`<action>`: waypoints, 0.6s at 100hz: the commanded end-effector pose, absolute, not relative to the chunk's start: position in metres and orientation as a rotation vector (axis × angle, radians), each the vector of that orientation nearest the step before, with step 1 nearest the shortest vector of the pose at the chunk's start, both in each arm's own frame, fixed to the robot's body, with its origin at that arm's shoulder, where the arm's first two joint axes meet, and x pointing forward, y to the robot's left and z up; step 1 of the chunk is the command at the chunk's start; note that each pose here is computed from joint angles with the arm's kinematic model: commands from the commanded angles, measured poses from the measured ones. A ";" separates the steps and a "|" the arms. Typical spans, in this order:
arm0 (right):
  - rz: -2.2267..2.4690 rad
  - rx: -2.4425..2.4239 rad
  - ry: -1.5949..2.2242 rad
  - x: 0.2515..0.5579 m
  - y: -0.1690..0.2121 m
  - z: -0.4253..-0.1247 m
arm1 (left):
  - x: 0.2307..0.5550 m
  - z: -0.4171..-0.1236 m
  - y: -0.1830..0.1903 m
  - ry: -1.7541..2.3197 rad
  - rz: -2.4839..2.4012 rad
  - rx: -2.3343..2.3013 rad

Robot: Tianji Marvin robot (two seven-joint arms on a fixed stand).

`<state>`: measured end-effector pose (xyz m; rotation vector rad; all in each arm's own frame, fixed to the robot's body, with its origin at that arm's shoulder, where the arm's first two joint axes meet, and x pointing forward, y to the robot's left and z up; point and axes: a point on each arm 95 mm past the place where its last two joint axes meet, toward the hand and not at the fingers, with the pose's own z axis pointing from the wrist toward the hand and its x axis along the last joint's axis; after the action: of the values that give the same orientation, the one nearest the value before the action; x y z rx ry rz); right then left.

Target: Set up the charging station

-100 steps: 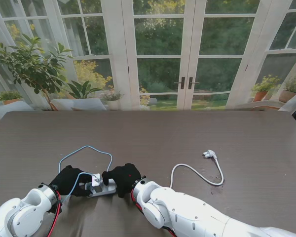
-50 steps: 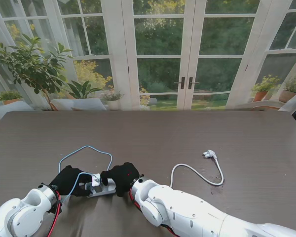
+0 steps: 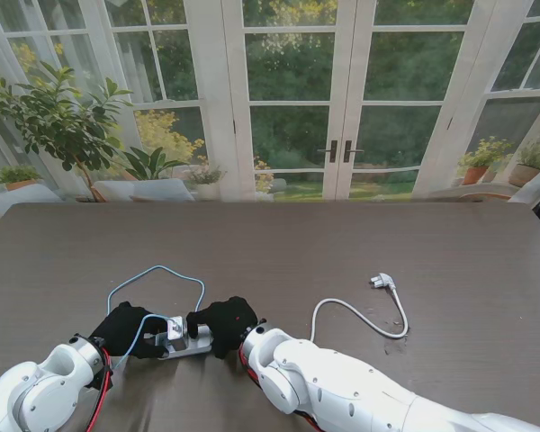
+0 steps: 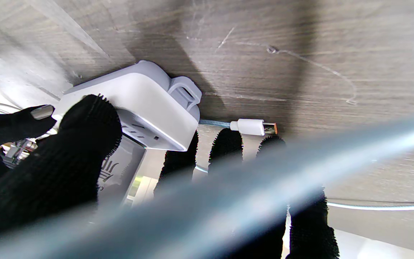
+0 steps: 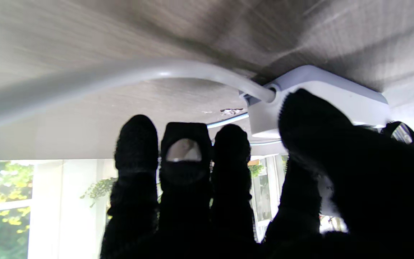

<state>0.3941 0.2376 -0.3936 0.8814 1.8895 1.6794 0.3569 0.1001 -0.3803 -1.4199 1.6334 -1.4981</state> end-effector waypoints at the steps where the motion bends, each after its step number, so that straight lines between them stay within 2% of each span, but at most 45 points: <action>1: 1.544 0.932 1.978 0.379 0.210 -0.428 | 0.349 -0.394 0.101 1.680 -1.460 -1.462; 35: 1.635 0.981 1.820 0.384 0.211 -0.383 | 0.353 -0.391 0.099 1.686 -1.468 -1.445; 60: 1.656 1.025 1.756 0.392 0.207 -0.371 | 0.359 -0.381 0.100 1.684 -1.479 -1.405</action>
<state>0.3922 0.2045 -0.3743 1.0150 1.7618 1.6476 0.3602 0.1002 -0.3794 -1.3961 1.6626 -1.4913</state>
